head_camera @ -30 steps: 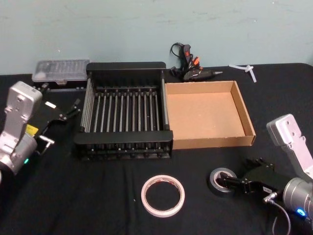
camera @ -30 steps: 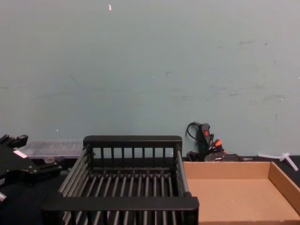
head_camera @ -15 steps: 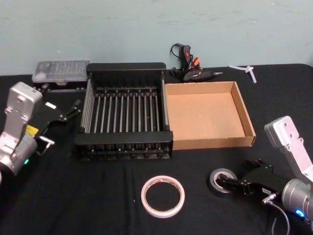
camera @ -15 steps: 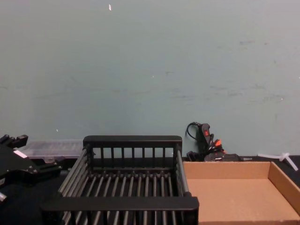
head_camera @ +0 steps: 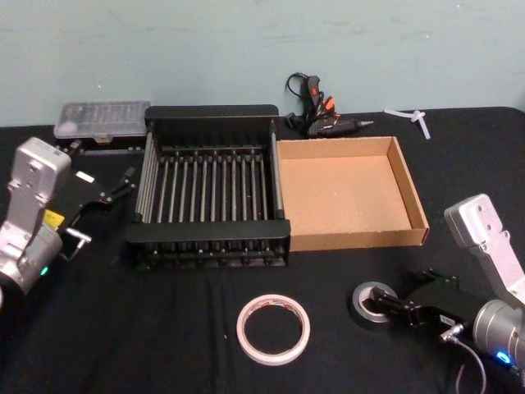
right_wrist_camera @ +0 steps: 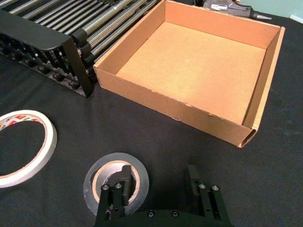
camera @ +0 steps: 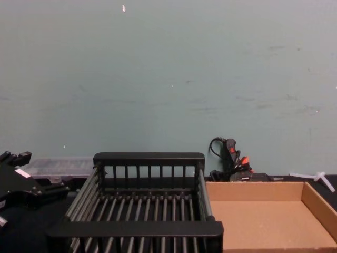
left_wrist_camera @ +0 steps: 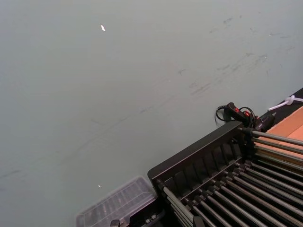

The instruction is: Pick up the white tape and place it into the black box , Pick up the silver tape and place it into the brown box.

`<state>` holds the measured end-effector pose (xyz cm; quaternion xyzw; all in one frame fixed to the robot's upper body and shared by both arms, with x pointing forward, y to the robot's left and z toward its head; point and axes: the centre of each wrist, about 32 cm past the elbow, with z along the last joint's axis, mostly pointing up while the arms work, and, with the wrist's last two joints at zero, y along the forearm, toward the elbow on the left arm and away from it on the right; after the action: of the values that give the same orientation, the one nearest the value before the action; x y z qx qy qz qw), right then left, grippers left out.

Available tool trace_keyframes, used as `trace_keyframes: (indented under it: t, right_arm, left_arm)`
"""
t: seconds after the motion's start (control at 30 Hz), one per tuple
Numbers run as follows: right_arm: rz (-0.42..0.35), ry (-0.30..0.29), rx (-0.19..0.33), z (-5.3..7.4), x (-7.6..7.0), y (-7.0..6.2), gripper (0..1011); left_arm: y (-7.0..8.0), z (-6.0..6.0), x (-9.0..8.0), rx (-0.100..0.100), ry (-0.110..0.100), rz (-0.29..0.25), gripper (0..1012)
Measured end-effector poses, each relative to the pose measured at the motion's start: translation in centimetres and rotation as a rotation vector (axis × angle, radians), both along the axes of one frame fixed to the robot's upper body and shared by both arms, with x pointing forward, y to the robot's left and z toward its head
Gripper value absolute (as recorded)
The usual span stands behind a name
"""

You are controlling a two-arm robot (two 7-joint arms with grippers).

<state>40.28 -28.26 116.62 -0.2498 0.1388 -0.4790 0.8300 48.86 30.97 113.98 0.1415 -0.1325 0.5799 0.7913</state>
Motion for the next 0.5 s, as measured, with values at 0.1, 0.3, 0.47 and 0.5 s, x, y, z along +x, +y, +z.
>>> trace_keyframes:
  t: [0.1,0.3,0.47,0.5]
  right_arm:
    - [0.000,0.000,0.001,0.01,0.00,0.00,678]
    - [-0.001,-0.001,0.001,0.02,-0.01,-0.01,486]
    - [-0.001,-0.001,0.001,0.02,-0.01,0.00,329]
    - [-0.001,-0.001,0.001,0.02,-0.01,0.00,303]
  left_arm:
    - [0.00,0.00,0.00,0.000,0.000,0.000,1001]
    - [0.00,0.00,0.00,0.000,0.000,0.000,1001]
    - [0.00,0.00,0.00,0.000,0.000,0.000,1001]
    - [0.00,0.00,0.00,0.000,0.000,0.000,1001]
